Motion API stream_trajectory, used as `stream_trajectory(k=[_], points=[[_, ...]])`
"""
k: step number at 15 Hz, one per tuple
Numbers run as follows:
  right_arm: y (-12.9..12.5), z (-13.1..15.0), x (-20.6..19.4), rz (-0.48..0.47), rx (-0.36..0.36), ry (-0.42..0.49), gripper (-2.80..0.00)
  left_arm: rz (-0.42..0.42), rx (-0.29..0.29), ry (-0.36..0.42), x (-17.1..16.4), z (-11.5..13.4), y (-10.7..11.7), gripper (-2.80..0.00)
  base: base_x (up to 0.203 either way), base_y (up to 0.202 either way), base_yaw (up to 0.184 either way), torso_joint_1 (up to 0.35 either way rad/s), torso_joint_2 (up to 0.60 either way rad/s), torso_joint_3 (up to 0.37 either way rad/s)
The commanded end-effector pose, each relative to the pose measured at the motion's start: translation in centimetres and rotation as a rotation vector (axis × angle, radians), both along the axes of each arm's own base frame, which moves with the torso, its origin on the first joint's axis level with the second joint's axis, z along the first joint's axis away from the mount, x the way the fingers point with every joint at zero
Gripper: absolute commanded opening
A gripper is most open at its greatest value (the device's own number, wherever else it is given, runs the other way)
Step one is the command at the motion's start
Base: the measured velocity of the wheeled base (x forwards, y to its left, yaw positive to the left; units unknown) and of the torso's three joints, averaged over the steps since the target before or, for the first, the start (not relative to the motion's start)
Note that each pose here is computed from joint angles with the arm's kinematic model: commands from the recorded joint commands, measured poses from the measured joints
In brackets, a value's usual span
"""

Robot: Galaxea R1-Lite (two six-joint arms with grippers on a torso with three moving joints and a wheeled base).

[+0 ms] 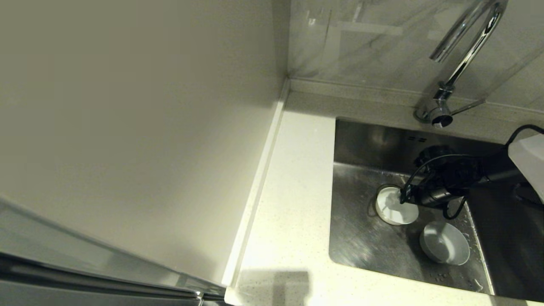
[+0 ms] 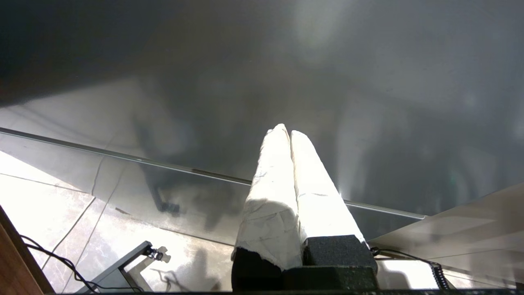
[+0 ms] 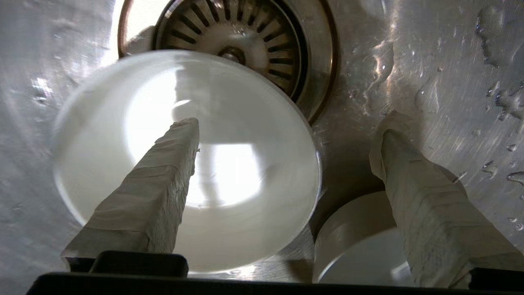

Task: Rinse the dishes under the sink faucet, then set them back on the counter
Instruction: Put a bowl back to the table from the sink

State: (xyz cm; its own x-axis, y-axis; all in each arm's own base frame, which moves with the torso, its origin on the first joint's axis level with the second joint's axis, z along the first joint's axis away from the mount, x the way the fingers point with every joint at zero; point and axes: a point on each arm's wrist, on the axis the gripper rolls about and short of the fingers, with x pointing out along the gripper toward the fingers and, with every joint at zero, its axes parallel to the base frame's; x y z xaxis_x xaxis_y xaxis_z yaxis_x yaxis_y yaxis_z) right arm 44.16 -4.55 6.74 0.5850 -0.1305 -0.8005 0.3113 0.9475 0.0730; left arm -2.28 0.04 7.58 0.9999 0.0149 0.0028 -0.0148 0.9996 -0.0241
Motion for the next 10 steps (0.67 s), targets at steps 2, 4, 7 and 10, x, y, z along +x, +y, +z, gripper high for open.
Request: stream_trajectory(k=[2, 4, 7, 10], points=[[-0.32, -0.92, 0.2, -0.007, 0.002, 0.016, 0.0, 0.0, -0.001, -0.003, -0.02, 0.0, 0.0, -2.8, 0.0, 0.0, 0.0, 0.0, 0.0, 0.0], [-0.38, -1.3, 0.11, -0.007, 0.006, 0.028, -2.8, 0.001, -0.001, -0.003, -0.02, 0.0, 0.0, -2.8, 0.0, 0.0, 0.0, 0.0, 0.0, 0.0], [-0.38, -1.16, 0.2, -0.005, 0.008, 0.022, -2.8, 0.0, -0.001, -0.003, -0.02, 0.0, 0.0, -2.8, 0.0, 0.0, 0.0, 0.0, 0.0, 0.0], [-0.37, -1.28, 0.07, -0.006, 0.007, 0.028, -2.8, 0.0, -0.001, -0.003, -0.02, 0.0, 0.0, -2.8, 0.0, 0.0, 0.0, 0.0, 0.0, 0.0]])
